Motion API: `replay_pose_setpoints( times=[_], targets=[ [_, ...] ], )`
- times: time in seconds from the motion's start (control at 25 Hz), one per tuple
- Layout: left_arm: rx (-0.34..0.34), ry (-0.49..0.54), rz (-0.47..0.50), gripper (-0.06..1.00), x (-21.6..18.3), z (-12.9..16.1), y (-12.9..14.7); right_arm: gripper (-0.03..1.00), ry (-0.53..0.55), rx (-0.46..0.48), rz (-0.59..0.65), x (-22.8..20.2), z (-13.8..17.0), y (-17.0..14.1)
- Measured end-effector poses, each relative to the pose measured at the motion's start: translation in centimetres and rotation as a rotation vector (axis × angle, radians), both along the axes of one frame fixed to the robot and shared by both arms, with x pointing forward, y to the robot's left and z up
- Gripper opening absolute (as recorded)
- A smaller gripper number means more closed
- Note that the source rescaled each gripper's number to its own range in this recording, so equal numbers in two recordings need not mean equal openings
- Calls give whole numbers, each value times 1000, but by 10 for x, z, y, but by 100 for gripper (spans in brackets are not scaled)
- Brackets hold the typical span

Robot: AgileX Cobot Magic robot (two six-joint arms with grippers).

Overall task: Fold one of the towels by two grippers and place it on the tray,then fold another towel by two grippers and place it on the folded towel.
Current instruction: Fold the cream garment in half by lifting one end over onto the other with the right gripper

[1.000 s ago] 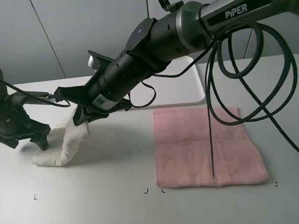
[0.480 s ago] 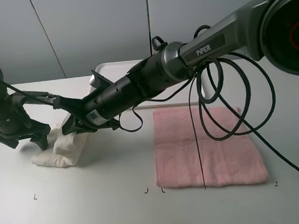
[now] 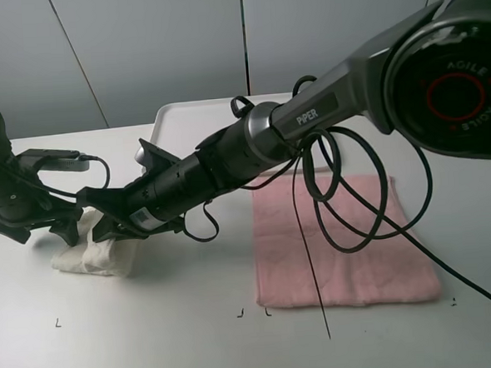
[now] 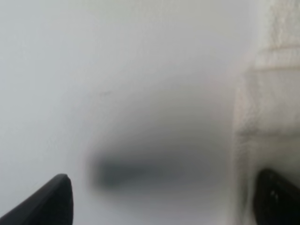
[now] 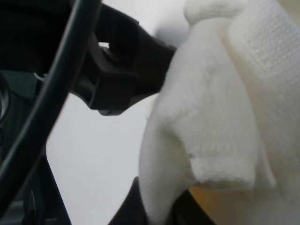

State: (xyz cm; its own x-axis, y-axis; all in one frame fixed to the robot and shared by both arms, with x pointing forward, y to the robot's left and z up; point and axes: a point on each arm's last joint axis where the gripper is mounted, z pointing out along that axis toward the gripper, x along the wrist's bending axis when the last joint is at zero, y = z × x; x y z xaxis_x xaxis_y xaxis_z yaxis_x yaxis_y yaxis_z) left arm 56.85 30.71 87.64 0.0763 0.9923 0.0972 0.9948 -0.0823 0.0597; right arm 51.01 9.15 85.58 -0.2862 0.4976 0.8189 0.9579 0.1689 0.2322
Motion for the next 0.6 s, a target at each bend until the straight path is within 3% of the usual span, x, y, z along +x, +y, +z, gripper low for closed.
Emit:
replay_pose_setpoints(
  times=[0.6],
  targets=[
    [-8, 0, 10, 99, 0, 0, -1, 4, -79, -3, -55, 14, 8, 13]
  ],
)
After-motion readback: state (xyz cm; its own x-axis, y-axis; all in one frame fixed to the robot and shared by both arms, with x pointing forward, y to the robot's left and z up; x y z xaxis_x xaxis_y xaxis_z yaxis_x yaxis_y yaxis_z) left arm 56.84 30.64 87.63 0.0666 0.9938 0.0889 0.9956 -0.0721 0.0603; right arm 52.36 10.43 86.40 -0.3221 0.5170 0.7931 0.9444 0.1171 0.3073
